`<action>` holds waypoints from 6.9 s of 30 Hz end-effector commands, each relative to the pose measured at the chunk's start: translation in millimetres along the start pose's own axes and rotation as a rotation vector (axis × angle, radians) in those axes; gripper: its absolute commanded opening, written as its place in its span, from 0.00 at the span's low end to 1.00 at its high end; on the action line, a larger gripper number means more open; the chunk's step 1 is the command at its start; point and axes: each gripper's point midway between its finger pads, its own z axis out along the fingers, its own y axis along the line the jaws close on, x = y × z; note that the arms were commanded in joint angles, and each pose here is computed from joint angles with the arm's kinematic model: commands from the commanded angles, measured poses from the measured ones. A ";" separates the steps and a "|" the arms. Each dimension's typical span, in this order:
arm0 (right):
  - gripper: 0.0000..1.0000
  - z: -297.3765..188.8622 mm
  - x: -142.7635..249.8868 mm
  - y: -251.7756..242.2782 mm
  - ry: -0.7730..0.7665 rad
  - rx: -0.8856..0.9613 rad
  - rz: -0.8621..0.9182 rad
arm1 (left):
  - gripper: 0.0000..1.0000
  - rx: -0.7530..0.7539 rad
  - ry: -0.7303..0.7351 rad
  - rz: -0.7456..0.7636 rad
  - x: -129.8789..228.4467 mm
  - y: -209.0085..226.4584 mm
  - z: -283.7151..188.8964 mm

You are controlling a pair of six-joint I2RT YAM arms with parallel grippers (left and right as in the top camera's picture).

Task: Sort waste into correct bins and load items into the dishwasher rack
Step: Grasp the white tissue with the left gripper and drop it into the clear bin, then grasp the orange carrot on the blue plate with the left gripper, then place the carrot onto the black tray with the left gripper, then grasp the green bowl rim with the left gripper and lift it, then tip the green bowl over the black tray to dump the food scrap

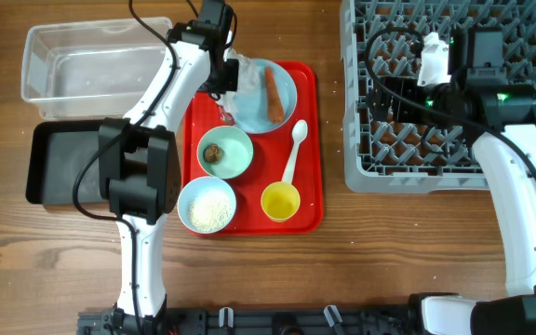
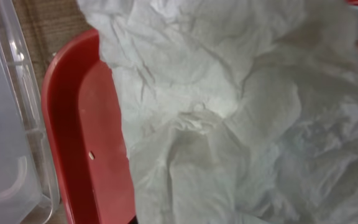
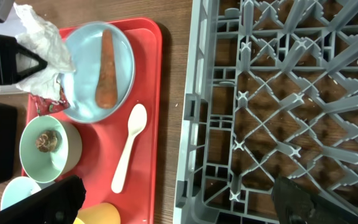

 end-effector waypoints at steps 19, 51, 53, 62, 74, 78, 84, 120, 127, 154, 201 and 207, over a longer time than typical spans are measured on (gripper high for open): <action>1.00 -3.4 -8.9 4.3 -0.024 -0.018 0.005 | 0.04 -0.045 -0.400 -0.256 -57.4 104.7 -178.7; 1.00 -2.6 -7.7 4.1 -0.019 -0.018 0.008 | 1.00 0.061 -0.435 -0.416 -62.2 201.3 -160.6; 1.00 -2.5 -6.4 3.8 -0.014 -0.017 0.009 | 1.00 0.119 -0.451 -0.289 -65.0 151.5 -184.3; 1.00 -2.5 4.8 0.6 0.031 0.000 0.021 | 0.99 0.210 -0.262 -0.030 -50.0 -35.1 -109.6; 1.00 -2.7 12.6 -0.2 0.063 0.004 0.030 | 0.87 0.217 -0.006 -0.021 3.0 -108.2 18.5; 1.00 -2.7 12.8 -0.3 0.064 0.004 0.031 | 0.66 0.204 0.038 -0.053 12.7 -107.6 39.8; 1.00 -2.6 12.3 -0.3 0.062 0.004 0.030 | 0.29 0.198 0.076 -0.101 21.2 -107.7 52.1; 1.00 -1.5 -3.5 0.5 -0.001 0.001 0.011 | 0.05 -0.197 0.196 -1.071 157.8 262.8 -140.2; 1.00 -1.5 -3.3 0.6 0.000 0.000 0.012 | 0.12 -0.118 0.208 -1.135 189.6 254.6 -54.1; 1.00 -1.5 -6.7 1.1 -0.014 -0.002 0.011 | 0.93 0.160 -0.095 -0.299 84.0 93.6 -143.0; 1.00 -1.4 -5.9 0.9 -0.011 -0.001 0.012 | 0.04 0.132 0.120 -0.161 77.7 32.5 -127.3; 1.00 -1.4 -5.9 0.9 -0.011 -0.002 0.012 | 0.04 0.227 0.201 -0.399 103.1 118.0 -133.3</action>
